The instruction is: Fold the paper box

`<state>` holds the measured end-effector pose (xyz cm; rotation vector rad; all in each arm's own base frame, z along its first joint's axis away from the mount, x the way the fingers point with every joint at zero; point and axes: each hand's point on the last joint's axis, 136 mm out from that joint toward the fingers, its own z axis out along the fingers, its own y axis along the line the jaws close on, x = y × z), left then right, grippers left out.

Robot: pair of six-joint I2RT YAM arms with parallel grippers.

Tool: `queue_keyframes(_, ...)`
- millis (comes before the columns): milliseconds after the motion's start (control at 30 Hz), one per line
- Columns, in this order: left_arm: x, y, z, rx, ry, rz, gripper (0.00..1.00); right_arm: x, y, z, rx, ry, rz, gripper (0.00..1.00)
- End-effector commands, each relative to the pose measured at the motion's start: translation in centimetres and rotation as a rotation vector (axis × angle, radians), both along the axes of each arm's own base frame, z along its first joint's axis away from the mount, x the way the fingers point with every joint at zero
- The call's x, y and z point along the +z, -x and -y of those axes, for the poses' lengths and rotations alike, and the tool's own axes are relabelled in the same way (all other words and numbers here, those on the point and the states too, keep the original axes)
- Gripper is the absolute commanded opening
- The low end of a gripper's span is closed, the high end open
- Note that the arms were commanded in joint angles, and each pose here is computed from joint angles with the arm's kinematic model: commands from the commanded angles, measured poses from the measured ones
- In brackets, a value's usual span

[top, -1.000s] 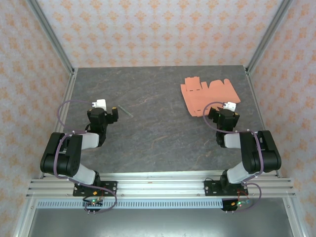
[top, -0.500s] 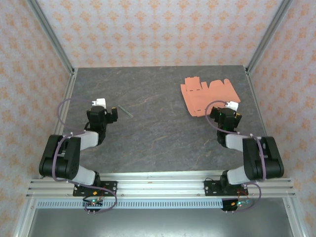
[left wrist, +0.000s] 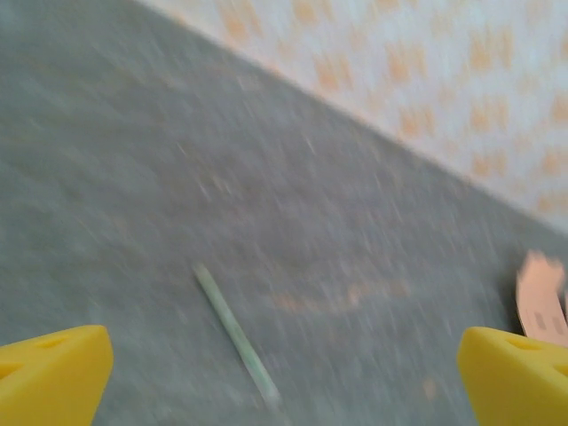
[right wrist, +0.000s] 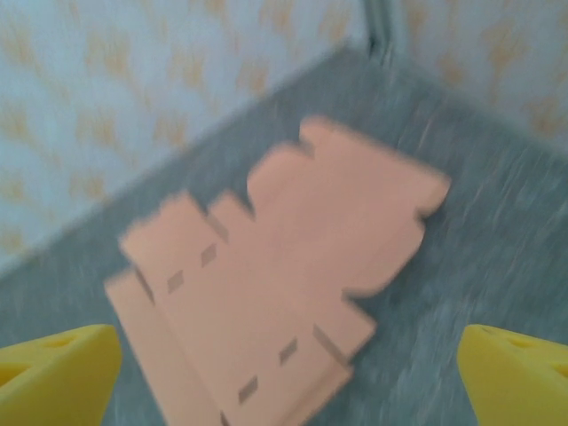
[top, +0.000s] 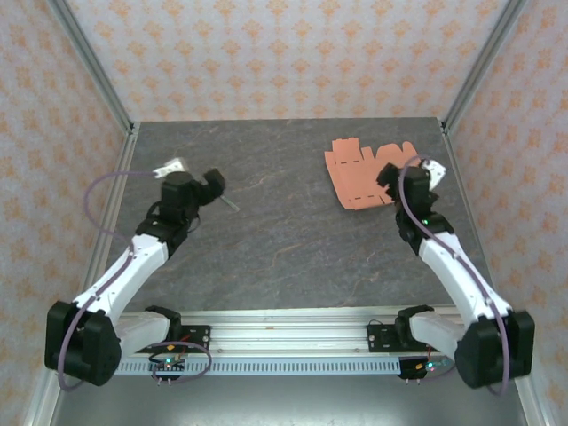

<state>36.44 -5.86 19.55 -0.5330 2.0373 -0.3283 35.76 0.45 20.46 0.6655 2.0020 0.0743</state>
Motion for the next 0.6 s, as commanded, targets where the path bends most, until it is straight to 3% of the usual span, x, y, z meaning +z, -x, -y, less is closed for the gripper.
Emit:
queue_keyframes(0,-1.1,1.0,3.7,-0.087,0.023,-0.116,1.00,-6.3,2.3,-1.2,0.048,-0.035,-0.310,0.98)
queue_keyframes(100,-1.4,1.1,6.0,-0.154,-0.012,-0.153,1.00,-7.7,1.7,-0.5,0.003,-0.059,-0.348,0.98)
queue_keyframes(233,-1.8,1.2,7.3,-0.185,-0.068,-0.175,1.00,-10.4,-0.5,-1.3,0.000,-0.280,-0.350,0.97)
queue_keyframes(300,-2.2,0.9,7.6,-0.188,-0.074,-0.189,1.00,-11.6,-1.3,-1.7,0.004,-0.320,-0.376,0.95)
queue_keyframes(400,-2.7,0.5,8.0,-0.199,-0.092,-0.216,1.00,-13.0,-2.5,-2.8,0.025,-0.380,-0.381,0.89)
queue_keyframes(567,-3.4,0.4,9.4,-0.256,-0.105,-0.206,0.97,-14.0,-3.6,-2.9,0.022,-0.419,-0.354,0.67)
